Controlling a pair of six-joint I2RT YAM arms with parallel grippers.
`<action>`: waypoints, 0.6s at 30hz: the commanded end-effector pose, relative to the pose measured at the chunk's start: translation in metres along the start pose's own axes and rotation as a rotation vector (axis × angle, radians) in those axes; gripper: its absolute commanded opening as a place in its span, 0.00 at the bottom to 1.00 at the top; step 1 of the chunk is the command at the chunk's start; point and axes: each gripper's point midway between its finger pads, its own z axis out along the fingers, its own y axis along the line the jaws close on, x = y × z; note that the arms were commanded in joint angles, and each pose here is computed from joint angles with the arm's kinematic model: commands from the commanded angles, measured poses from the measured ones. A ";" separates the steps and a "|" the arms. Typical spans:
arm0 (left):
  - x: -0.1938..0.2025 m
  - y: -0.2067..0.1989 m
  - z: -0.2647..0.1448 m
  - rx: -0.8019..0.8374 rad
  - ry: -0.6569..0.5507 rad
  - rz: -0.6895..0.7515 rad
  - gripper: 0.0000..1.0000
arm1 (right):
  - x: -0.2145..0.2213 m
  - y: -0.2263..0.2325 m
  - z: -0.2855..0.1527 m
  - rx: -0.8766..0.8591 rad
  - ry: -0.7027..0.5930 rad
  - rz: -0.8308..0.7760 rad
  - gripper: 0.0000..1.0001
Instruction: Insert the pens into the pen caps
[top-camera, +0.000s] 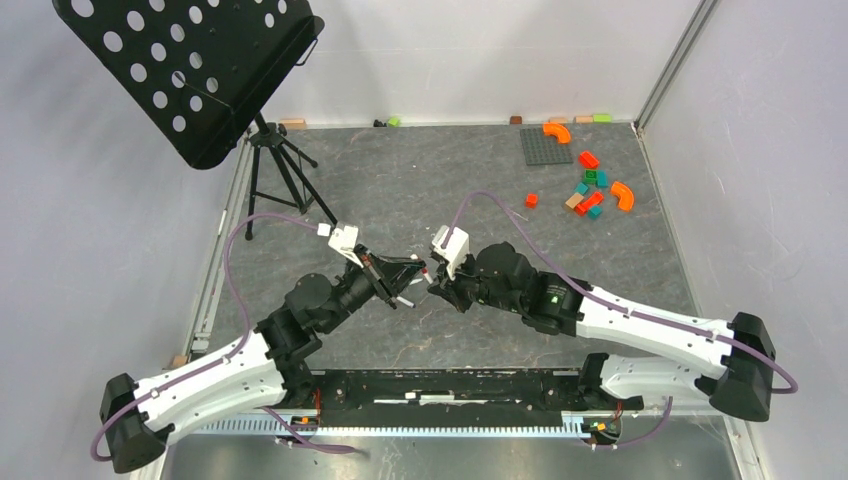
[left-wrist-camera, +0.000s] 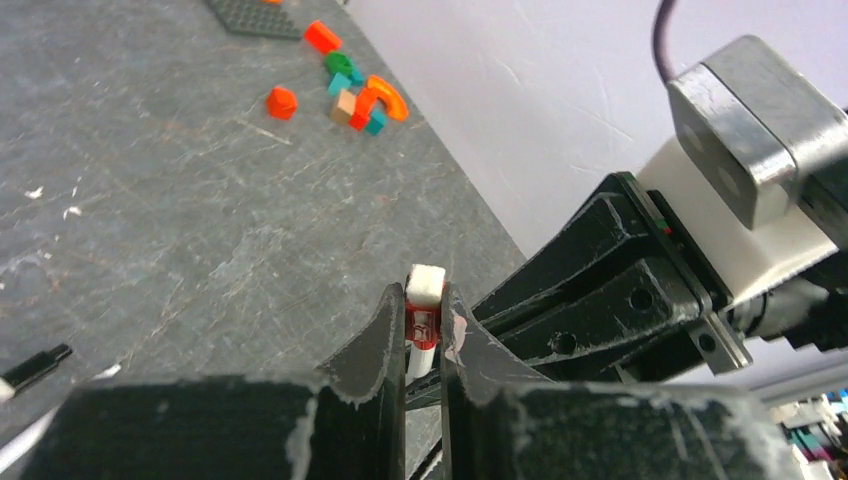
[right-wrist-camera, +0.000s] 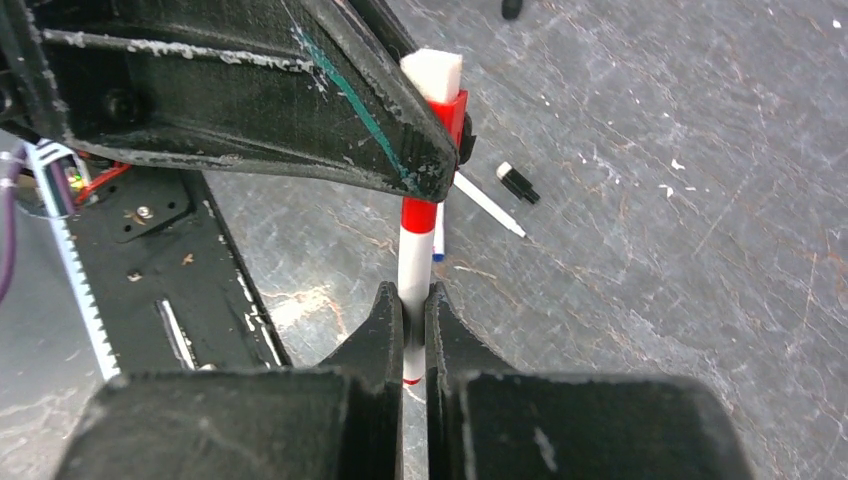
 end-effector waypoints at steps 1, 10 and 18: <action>0.024 0.025 0.003 -0.143 0.085 -0.080 0.02 | -0.068 -0.012 -0.001 0.070 -0.195 -0.004 0.00; 0.022 0.026 -0.003 -0.137 0.077 -0.046 0.21 | -0.046 -0.017 0.000 0.093 -0.159 -0.001 0.00; -0.005 0.044 -0.035 -0.252 0.016 0.021 0.90 | 0.003 -0.035 -0.009 0.181 -0.110 0.039 0.00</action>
